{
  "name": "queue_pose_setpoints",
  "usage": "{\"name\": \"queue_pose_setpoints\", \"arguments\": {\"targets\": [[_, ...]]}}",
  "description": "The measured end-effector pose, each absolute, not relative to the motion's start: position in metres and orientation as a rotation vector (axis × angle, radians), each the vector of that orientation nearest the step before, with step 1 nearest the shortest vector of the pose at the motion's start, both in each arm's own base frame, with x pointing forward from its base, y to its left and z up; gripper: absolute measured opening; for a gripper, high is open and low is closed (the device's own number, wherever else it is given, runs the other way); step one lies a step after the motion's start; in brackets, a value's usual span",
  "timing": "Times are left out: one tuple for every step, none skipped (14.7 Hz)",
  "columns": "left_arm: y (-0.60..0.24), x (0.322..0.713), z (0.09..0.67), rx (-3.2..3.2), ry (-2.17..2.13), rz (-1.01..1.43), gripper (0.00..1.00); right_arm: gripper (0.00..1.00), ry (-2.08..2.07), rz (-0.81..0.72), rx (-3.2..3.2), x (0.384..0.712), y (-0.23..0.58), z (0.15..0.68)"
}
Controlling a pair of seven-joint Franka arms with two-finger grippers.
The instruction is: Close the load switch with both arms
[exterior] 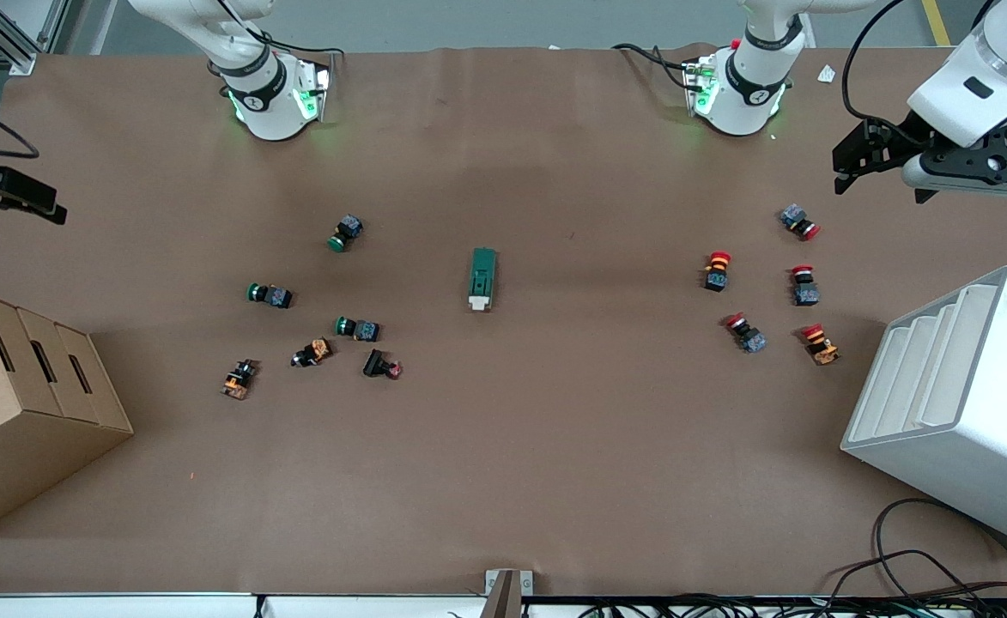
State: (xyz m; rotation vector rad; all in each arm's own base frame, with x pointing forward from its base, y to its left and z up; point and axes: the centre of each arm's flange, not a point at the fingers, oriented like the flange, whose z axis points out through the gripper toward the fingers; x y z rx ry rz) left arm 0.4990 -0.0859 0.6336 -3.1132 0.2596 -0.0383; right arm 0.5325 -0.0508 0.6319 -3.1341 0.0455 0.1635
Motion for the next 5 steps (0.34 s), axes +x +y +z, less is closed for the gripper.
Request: {"name": "queue_pose_setpoints", "arguments": {"targets": [[-0.086, 0.498, 0.635, -3.115, 0.259, -0.027, 1.0, 1.0, 0.045, 0.155, -3.133, 0.527, -0.051, 0.635], [-0.085, 0.497, 0.637, -3.116, 0.257, -0.024, 1.0, 1.0, 0.045, 0.144, -3.133, 0.521, -0.051, 0.638], [-0.084, 0.497, 0.638, -3.117, 0.253, -0.023, 1.0, 1.0, 0.045, 0.129, -3.133, 0.516, -0.051, 0.643], [-0.082, 0.497, 0.639, -3.117, 0.247, -0.022, 1.0, 1.0, 0.044, 0.113, -3.133, 0.511, -0.051, 0.649], [-0.08, 0.497, 0.639, -3.118, 0.242, -0.022, 1.0, 1.0, 0.043, 0.097, -3.133, 0.507, -0.051, 0.654]]}}
